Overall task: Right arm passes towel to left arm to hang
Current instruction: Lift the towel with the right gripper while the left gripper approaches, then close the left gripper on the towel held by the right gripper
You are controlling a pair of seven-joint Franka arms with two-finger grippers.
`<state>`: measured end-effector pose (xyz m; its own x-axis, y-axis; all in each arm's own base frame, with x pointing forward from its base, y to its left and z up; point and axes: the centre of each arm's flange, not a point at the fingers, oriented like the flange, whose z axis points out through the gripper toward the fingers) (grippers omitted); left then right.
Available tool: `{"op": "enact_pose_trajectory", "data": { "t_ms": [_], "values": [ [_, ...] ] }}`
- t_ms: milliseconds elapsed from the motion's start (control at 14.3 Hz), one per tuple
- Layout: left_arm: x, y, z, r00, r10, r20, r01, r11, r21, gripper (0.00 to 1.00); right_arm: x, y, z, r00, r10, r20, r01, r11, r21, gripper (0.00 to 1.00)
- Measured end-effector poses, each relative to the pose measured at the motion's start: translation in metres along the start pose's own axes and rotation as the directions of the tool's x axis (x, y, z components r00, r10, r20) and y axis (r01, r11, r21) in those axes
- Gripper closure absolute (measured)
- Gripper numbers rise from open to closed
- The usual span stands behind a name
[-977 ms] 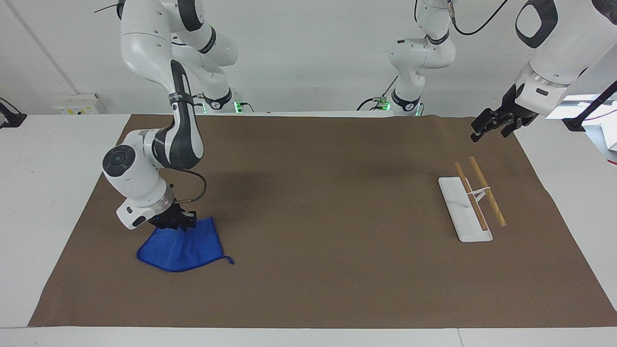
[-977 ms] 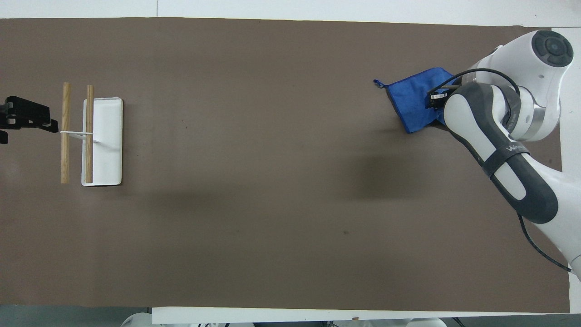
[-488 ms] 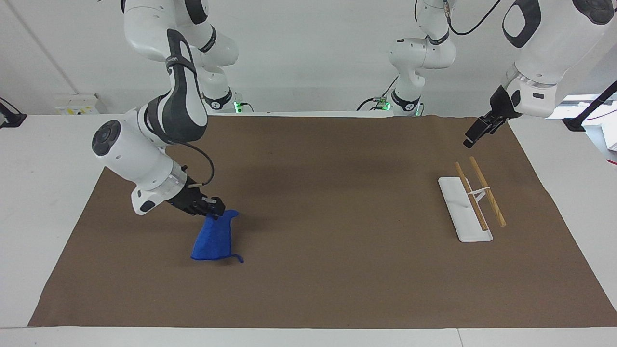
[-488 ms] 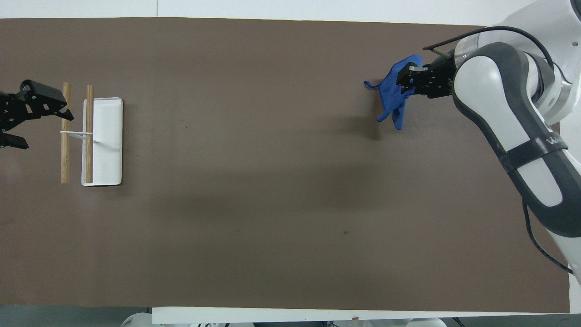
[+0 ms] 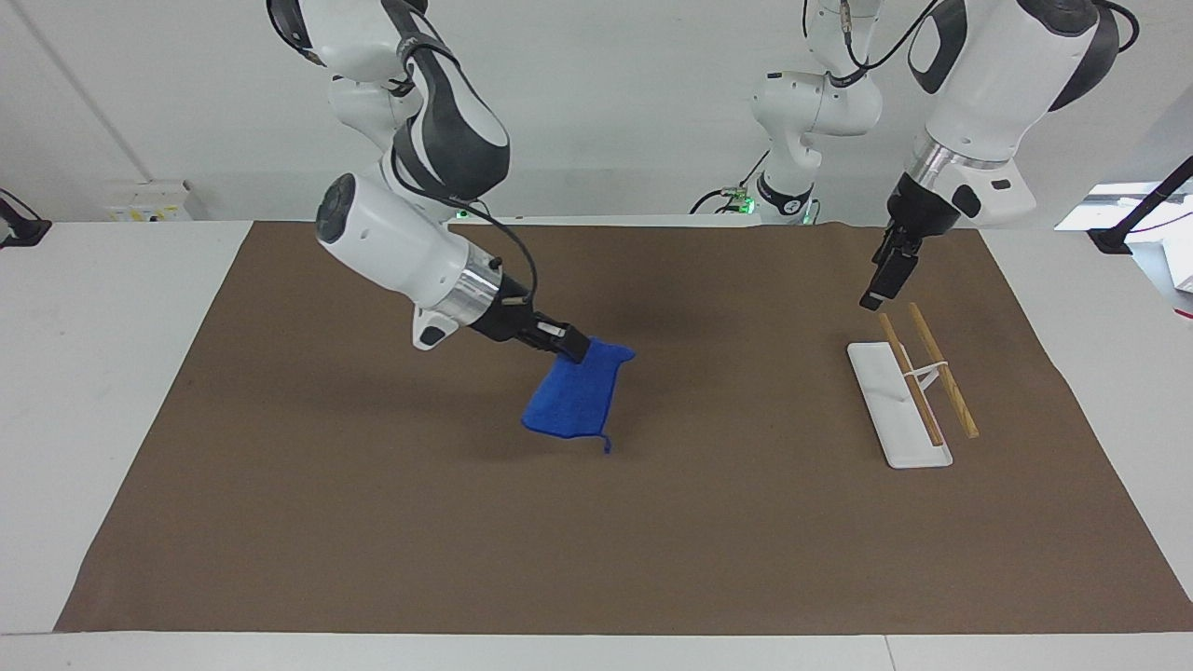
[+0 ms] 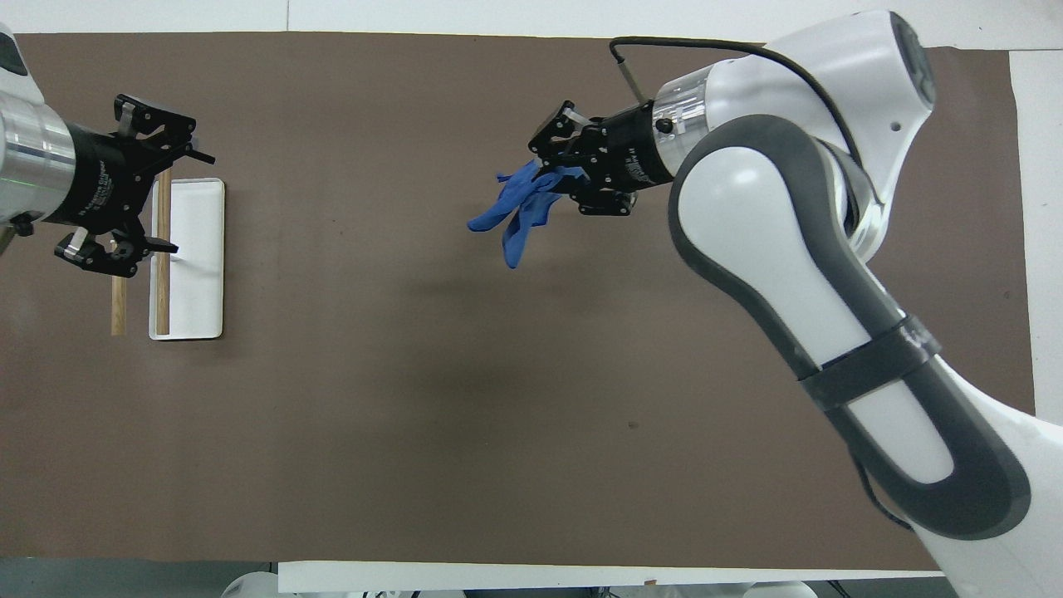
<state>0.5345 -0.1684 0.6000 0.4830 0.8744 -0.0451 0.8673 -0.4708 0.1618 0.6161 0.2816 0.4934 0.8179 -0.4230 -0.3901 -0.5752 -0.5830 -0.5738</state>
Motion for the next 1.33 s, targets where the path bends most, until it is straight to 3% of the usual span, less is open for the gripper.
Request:
{"op": "enact_pose_trajectory", "data": {
  "t_ms": [140, 349, 558, 628, 767, 1326],
  "values": [
    [-0.030, 0.006, 0.015, 0.999, -0.031, 0.010, 0.031, 0.999, -0.019, 0.00, -0.025, -0.016, 0.020, 0.999, 0.043, 0.004, -0.043, 0.998, 0.045, 0.89],
    [-0.074, 0.007, 0.037, 0.999, -0.024, 0.025, 0.024, 1.000, 0.009, 0.04, -0.057, -0.033, 0.043, 0.988, 0.151, 0.033, -0.154, 0.982, 0.107, 0.89],
    [-0.092, 0.006, 0.050, 0.999, -0.011, 0.030, 0.010, 1.000, 0.022, 0.32, -0.064, -0.037, 0.047, 0.962, 0.260, 0.086, -0.270, 0.952, 0.143, 0.89],
    [-0.093, 0.007, 0.052, 1.000, -0.009, 0.030, 0.008, 1.000, 0.019, 0.32, -0.062, -0.037, 0.046, 0.958, 0.273, 0.090, -0.284, 0.948, 0.144, 0.89],
    [-0.095, 0.007, 0.054, 1.000, -0.005, 0.031, 0.004, 1.000, 0.015, 0.44, -0.060, -0.035, 0.047, 0.954, 0.284, 0.092, -0.295, 0.945, 0.143, 0.89],
    [-0.106, 0.013, 0.052, 0.999, 0.014, 0.031, -0.013, 0.999, -0.036, 0.47, -0.060, -0.034, 0.049, 0.953, 0.288, 0.094, -0.300, 0.944, 0.141, 0.89]
  ]
}}
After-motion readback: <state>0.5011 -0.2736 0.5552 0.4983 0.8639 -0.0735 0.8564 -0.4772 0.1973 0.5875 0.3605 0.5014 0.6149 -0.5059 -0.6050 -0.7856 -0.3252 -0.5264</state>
